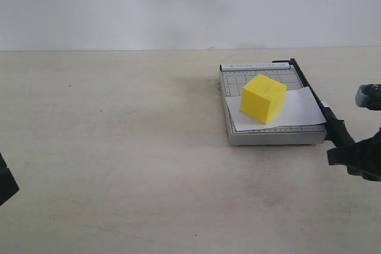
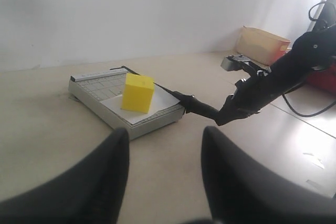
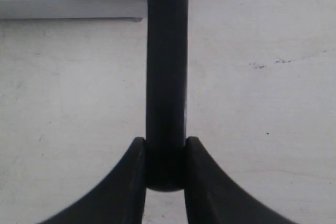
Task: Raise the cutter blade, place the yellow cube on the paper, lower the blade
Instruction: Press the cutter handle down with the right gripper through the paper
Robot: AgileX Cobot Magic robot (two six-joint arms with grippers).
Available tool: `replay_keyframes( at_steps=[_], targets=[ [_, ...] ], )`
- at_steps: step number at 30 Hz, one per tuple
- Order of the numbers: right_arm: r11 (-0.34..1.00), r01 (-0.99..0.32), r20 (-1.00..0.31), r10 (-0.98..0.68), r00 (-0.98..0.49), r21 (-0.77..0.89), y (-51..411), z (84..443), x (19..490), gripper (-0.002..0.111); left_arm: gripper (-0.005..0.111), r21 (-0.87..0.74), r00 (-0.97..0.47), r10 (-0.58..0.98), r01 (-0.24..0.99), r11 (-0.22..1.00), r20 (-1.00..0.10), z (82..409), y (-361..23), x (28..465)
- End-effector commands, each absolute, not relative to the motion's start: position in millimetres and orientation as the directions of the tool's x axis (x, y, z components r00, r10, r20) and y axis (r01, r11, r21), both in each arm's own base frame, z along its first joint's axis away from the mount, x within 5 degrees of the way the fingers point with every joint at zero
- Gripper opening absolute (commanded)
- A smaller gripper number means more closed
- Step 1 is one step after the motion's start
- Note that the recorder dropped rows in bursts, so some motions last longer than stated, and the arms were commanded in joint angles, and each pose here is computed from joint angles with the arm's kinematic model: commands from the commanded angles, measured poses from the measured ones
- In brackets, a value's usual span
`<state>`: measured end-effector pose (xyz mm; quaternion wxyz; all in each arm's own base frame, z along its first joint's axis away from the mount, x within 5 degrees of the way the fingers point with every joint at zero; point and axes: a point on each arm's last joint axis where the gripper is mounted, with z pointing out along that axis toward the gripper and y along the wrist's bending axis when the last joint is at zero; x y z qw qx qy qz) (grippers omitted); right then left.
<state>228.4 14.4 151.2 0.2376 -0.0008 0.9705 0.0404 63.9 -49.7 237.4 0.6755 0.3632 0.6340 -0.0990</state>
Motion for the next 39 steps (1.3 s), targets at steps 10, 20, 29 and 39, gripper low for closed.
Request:
replay_keyframes(
  at_steps=[10,20,29,39],
  targets=[
    [0.996,-0.021,-0.511,0.028,-0.859,0.09,14,169,221,0.0,0.042,0.359,0.169,0.324,0.595,0.719,-0.931,236,-49,64],
    [0.995,-0.024,-0.517,0.027,-0.856,0.092,14,173,219,0.0,0.042,0.358,0.172,0.322,0.6,0.715,-0.931,236,-50,64],
    [0.995,-0.018,-0.516,0.035,-0.856,0.097,14,173,219,0.01,0.042,0.358,0.172,0.322,0.6,0.715,-0.931,236,-50,64],
    [0.995,-0.007,-0.573,0.054,-0.818,0.103,14,185,218,0.062,0.042,0.358,0.172,0.322,0.6,0.715,-0.931,236,-50,64]
  ],
)
